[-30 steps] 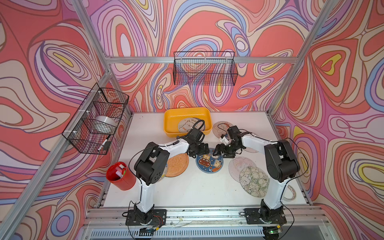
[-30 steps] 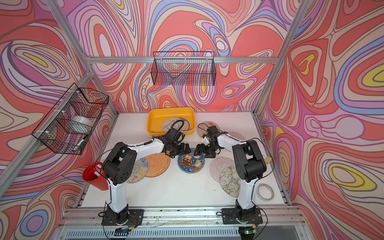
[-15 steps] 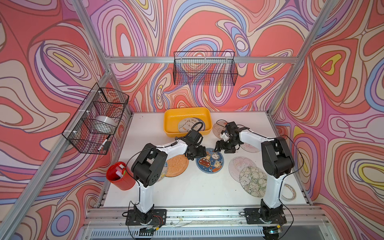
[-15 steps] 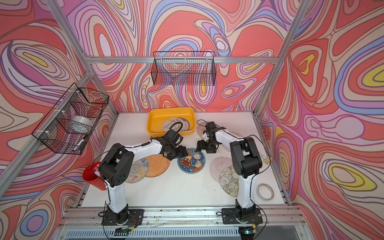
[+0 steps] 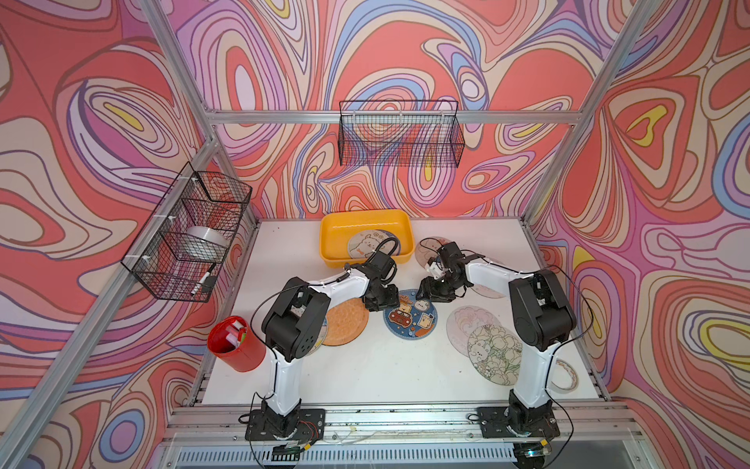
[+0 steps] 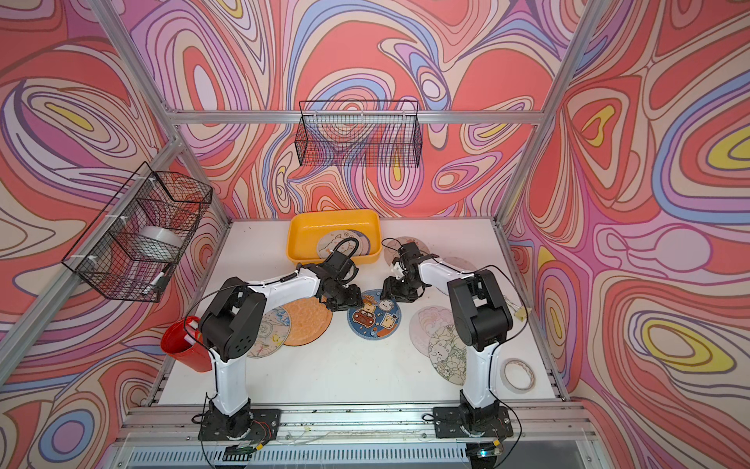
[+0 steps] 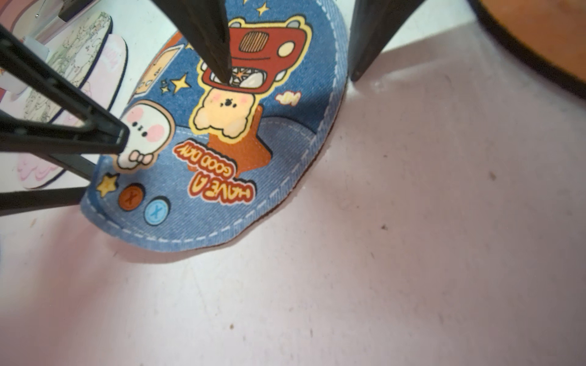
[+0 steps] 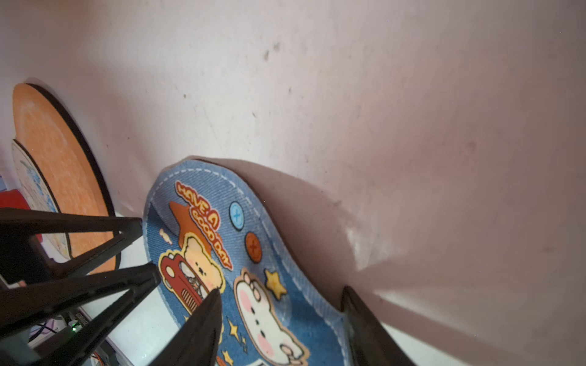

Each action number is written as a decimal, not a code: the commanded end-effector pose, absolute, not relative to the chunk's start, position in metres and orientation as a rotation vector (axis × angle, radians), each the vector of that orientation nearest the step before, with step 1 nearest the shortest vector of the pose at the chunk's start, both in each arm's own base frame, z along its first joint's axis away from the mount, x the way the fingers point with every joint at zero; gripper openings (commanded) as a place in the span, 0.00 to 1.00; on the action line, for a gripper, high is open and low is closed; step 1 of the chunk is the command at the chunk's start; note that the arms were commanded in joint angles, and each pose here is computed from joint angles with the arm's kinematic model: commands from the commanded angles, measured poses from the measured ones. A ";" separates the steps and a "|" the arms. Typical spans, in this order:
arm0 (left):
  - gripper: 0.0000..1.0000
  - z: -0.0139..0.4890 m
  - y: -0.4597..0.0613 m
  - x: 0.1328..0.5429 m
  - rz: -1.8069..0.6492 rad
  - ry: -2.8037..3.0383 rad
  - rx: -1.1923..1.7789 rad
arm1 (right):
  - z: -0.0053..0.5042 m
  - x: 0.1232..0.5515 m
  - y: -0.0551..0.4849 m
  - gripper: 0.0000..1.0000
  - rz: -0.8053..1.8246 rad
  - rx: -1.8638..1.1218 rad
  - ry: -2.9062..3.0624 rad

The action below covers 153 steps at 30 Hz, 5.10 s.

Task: Put the coasters into the storage box
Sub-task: Pick up the coaster from the center of the board, then place the coaster in the storage box, then move the coaster to the center of the board.

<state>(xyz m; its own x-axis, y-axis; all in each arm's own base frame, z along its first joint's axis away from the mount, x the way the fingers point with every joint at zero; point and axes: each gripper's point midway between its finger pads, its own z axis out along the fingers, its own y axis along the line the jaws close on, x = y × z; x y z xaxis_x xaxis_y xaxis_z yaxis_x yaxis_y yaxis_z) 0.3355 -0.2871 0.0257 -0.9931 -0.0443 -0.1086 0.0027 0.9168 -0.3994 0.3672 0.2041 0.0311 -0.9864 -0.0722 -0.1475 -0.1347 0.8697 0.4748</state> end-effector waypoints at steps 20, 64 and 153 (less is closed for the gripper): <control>0.71 -0.012 -0.240 0.293 -0.488 3.105 -0.182 | 0.067 0.373 0.210 0.00 0.755 -0.115 2.882; 0.91 0.035 -0.225 0.309 -0.705 2.839 -0.207 | 0.232 0.580 0.367 0.00 1.280 -0.110 2.090; 1.00 0.047 -0.269 0.323 -0.730 2.836 -0.050 | 0.018 0.459 -0.051 0.98 0.398 0.563 2.867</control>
